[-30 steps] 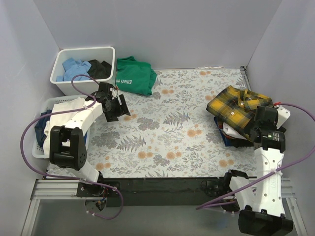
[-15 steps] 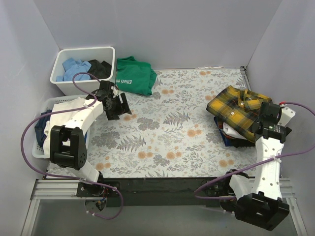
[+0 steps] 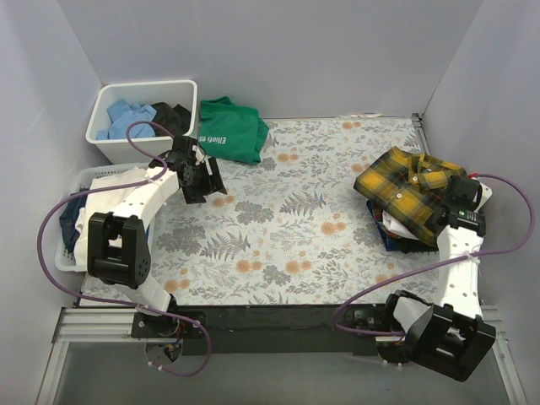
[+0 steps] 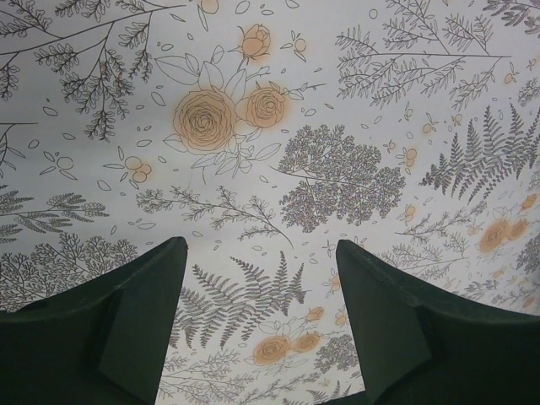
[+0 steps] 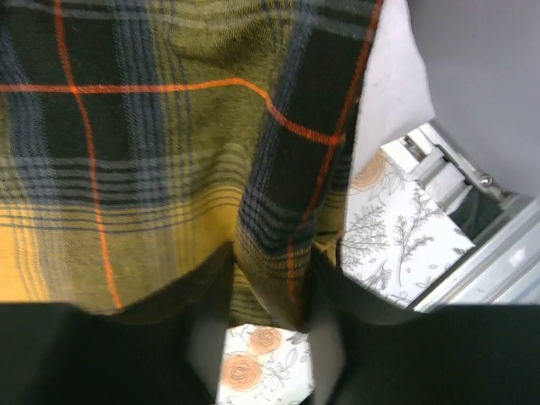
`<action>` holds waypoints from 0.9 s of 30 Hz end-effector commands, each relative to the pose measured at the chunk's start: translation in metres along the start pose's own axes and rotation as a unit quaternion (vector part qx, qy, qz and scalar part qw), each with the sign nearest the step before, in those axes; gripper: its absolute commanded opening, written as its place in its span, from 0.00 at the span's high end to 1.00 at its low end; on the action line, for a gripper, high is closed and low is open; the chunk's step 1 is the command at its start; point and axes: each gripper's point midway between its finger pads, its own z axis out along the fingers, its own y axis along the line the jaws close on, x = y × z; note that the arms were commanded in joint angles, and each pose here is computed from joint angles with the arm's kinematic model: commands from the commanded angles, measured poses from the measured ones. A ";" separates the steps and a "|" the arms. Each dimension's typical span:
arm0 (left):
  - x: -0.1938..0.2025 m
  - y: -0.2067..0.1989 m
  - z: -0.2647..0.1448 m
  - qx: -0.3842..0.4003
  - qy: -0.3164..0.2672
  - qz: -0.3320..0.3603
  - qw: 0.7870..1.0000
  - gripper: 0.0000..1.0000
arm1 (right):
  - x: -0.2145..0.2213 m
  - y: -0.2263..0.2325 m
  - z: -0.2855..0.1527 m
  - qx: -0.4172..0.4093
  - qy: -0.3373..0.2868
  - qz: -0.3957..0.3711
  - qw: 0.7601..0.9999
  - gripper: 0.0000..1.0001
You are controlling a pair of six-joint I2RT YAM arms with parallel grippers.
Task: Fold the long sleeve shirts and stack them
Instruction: Neatly place the folded shirt to the corner
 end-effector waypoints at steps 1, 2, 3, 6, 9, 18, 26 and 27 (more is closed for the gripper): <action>-0.011 -0.006 -0.008 0.002 -0.014 0.011 1.000 0.29 | -0.014 0.009 0.009 -0.024 -0.021 0.019 0.999 0.97; -0.012 -0.006 -0.008 0.001 -0.017 0.013 1.000 0.28 | -0.016 0.007 0.007 -0.019 -0.025 0.021 0.999 0.99; -0.012 -0.006 -0.008 -0.001 -0.016 0.014 1.000 0.28 | -0.018 0.002 0.005 -0.006 -0.028 0.023 0.999 0.99; -0.011 -0.005 -0.008 -0.002 -0.016 0.013 1.000 0.27 | -0.032 -0.005 -0.006 0.010 -0.051 0.033 0.998 0.99; -0.011 -0.005 -0.006 -0.003 -0.014 0.014 1.000 0.27 | -0.051 -0.017 -0.026 0.036 -0.084 0.048 0.995 0.99; -0.012 -0.005 -0.007 -0.003 -0.014 0.015 1.000 0.27 | -0.078 -0.040 -0.042 0.106 -0.107 0.061 0.987 0.99; -0.011 -0.003 -0.009 -0.006 -0.017 0.014 1.000 0.27 | -0.053 -0.062 -0.025 0.176 -0.080 0.047 0.980 0.99; -0.011 -0.004 -0.009 -0.006 -0.016 0.015 1.000 0.27 | -0.050 -0.066 -0.024 0.188 -0.078 0.046 0.978 0.99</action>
